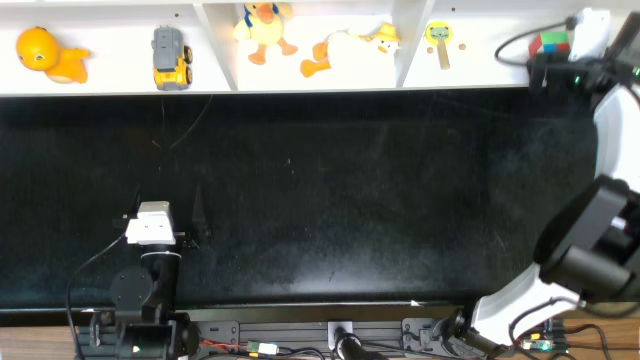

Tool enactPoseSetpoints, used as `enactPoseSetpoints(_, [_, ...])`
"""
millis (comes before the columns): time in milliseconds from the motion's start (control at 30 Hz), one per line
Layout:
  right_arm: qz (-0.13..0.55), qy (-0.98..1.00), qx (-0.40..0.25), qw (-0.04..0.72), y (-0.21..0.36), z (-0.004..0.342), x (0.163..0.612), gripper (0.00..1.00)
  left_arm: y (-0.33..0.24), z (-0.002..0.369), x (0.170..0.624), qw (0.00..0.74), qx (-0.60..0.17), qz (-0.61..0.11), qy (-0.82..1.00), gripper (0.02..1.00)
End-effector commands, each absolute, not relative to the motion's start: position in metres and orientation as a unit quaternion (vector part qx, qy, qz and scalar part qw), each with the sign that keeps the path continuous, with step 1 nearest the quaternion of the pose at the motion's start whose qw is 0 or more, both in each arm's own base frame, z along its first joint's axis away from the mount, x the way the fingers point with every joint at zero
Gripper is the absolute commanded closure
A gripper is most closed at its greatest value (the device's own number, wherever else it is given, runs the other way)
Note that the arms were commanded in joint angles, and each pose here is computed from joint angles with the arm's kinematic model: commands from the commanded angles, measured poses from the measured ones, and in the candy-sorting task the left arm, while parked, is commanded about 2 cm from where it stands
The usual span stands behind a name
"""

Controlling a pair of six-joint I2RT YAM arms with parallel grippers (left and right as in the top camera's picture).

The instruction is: Store Toys

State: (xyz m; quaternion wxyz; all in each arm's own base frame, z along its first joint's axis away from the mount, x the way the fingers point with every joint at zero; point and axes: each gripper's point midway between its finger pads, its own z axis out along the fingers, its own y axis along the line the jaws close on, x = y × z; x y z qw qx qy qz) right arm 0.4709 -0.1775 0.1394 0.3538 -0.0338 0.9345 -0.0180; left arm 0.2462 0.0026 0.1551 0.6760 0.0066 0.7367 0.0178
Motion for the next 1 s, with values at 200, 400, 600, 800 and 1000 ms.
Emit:
enactPoseSetpoints(200, [-0.041,0.917,-0.058,0.392,-0.125,0.173,0.407,0.005,0.002,0.156,0.246,0.678,0.013,0.022,0.734,0.02])
enactPoseSetpoints(400, [-0.056,0.886,0.021,0.459,-0.085,0.192,0.4,0.009,0.002,0.156,0.246,0.678,0.013,0.022,0.734,0.02])
enactPoseSetpoints(600, [-0.03,0.859,-0.043,0.509,-0.011,0.184,0.362,0.005,0.002,0.156,0.246,0.678,0.013,0.022,0.734,0.02])
enactPoseSetpoints(800, [-0.013,0.819,-0.072,0.569,0.015,0.17,0.309,0.005,0.002,0.156,0.246,0.678,0.013,0.022,0.734,0.02])
enactPoseSetpoints(1000, [-0.022,0.781,-0.056,0.621,0.007,0.164,0.275,0.005,0.002,0.156,0.246,0.678,0.013,0.022,0.734,0.02])
